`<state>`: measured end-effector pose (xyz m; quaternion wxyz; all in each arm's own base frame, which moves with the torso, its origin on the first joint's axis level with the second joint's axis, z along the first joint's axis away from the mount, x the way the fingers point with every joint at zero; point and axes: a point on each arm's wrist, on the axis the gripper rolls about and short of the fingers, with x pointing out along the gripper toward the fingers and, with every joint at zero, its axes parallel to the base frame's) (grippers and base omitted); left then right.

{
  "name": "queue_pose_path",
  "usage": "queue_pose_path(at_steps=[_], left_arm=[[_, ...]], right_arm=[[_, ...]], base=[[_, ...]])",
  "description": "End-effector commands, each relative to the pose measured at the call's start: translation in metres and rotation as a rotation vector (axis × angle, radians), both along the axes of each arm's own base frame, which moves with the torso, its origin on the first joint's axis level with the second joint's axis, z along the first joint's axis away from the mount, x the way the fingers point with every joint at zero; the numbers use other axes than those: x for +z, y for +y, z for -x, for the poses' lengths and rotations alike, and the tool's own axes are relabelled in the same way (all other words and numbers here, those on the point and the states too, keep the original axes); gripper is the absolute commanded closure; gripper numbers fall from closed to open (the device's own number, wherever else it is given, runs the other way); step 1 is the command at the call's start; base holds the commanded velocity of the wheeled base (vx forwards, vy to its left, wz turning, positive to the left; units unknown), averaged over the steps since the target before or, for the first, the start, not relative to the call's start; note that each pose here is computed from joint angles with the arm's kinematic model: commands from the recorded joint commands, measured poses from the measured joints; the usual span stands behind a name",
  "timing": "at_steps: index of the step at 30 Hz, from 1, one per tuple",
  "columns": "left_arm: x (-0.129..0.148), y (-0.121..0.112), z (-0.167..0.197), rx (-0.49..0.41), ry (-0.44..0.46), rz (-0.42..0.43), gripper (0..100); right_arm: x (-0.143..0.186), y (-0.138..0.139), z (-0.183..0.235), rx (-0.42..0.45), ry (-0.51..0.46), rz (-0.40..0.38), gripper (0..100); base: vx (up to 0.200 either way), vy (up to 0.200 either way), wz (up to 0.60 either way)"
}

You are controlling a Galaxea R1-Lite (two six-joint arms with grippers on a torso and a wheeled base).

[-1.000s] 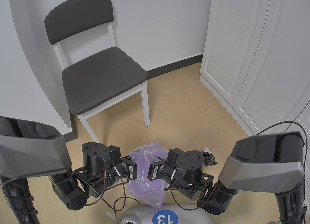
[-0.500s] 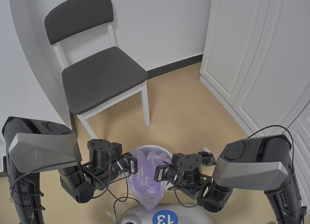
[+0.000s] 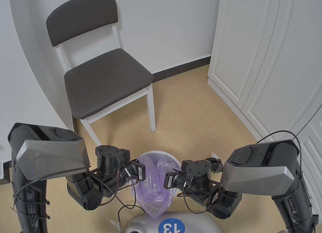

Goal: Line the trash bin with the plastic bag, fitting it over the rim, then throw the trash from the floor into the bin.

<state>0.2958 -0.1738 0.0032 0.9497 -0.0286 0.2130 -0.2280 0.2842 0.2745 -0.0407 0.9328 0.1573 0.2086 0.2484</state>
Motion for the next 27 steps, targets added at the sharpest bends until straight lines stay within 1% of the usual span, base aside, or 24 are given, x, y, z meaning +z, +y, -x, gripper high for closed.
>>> queue_pose_path(at_steps=[1, 8, 11, 15, 19, 22, 27], left_arm=[[-0.007, -0.003, -0.006, 0.001, 0.002, -0.001, 100], [-0.001, -0.017, -0.024, -0.005, -0.016, 0.010, 100], [0.010, -0.023, -0.035, -0.005, -0.044, 0.026, 100], [0.017, -0.028, -0.044, -0.005, -0.053, 0.032, 100], [0.022, -0.039, -0.055, -0.016, -0.049, 0.033, 100], [0.021, -0.046, -0.061, -0.021, -0.033, 0.032, 100], [0.008, -0.050, -0.070, -0.018, -0.019, 0.023, 100]], right_arm=[[-0.007, -0.001, -0.003, -0.006, 0.009, 0.009, 100], [-0.009, -0.010, -0.017, -0.031, 0.007, 0.000, 100], [-0.008, -0.025, -0.031, -0.068, 0.010, -0.005, 100], [-0.008, -0.040, -0.041, -0.090, 0.014, -0.013, 100], [-0.008, -0.056, -0.045, -0.065, 0.021, -0.035, 100], [-0.010, -0.062, -0.047, -0.068, 0.027, -0.035, 100], [-0.011, -0.062, -0.047, -0.069, 0.027, -0.030, 100]], base=[[0.000, 0.000, 0.00], [0.000, 0.000, 0.00], [0.000, 0.000, 0.00], [0.000, 0.000, 0.00], [0.000, 0.000, 0.00], [0.000, 0.000, 0.00], [0.000, 0.000, 0.00]])
